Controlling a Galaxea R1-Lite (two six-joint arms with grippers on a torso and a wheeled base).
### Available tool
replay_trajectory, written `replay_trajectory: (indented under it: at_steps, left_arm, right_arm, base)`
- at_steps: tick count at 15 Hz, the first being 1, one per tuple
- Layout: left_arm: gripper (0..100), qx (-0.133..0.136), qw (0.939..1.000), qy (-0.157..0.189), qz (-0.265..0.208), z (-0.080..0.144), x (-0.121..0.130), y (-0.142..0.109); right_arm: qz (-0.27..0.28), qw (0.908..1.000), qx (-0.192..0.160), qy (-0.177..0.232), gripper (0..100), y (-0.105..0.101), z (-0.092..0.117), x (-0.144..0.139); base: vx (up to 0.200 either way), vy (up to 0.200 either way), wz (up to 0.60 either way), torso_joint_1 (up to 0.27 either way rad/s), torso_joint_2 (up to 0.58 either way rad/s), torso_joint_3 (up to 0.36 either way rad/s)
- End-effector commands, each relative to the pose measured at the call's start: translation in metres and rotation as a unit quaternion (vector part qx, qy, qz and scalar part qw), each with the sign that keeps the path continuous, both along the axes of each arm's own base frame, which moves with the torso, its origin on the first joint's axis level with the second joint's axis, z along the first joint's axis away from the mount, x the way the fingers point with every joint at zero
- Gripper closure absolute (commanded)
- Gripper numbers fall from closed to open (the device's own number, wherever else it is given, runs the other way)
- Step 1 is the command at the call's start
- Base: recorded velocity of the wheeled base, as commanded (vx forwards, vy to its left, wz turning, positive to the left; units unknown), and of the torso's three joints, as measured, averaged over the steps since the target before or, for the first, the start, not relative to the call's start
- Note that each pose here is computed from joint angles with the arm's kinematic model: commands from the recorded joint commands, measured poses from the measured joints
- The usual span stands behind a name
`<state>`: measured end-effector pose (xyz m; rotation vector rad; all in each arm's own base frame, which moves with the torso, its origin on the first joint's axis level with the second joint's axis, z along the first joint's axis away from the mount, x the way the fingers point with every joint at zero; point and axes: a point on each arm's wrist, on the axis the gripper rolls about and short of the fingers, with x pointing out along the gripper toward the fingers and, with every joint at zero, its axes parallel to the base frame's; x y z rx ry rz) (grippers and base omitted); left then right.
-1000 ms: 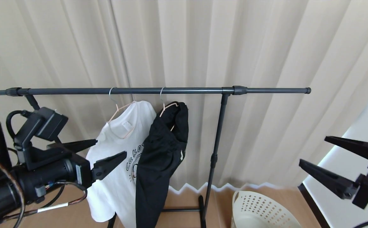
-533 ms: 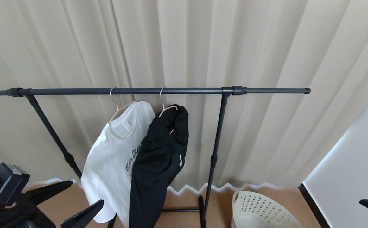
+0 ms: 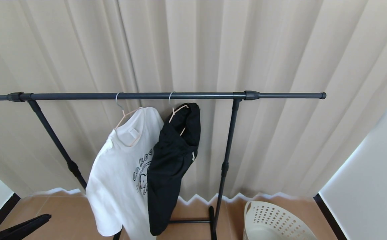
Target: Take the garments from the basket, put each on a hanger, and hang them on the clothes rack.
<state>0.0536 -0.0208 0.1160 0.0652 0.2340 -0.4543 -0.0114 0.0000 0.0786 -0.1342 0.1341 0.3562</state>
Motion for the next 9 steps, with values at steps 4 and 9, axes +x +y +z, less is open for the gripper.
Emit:
replay_trajectory:
  at_steps: [4, 9]
  left_arm:
    - [0, -0.001, 0.9998, -0.013, 0.014, -0.026, -0.049, 0.017]
    - [0, 0.017, 0.9954, -0.015, 0.093, -0.036, -0.058, 0.020]
  right_arm:
    - [-0.033, 0.9991, 0.007, -0.027, 0, 0.000, -0.001, -0.004]
    - [-0.065, 0.9975, 0.005, -0.028, 0, 0.001, -0.001, -0.004]
  base:
    - [0.000, 0.000, 0.00, 0.000, 0.00, 0.000]
    - [0.000, 0.000, 0.00, 0.000, 0.00, 0.000]
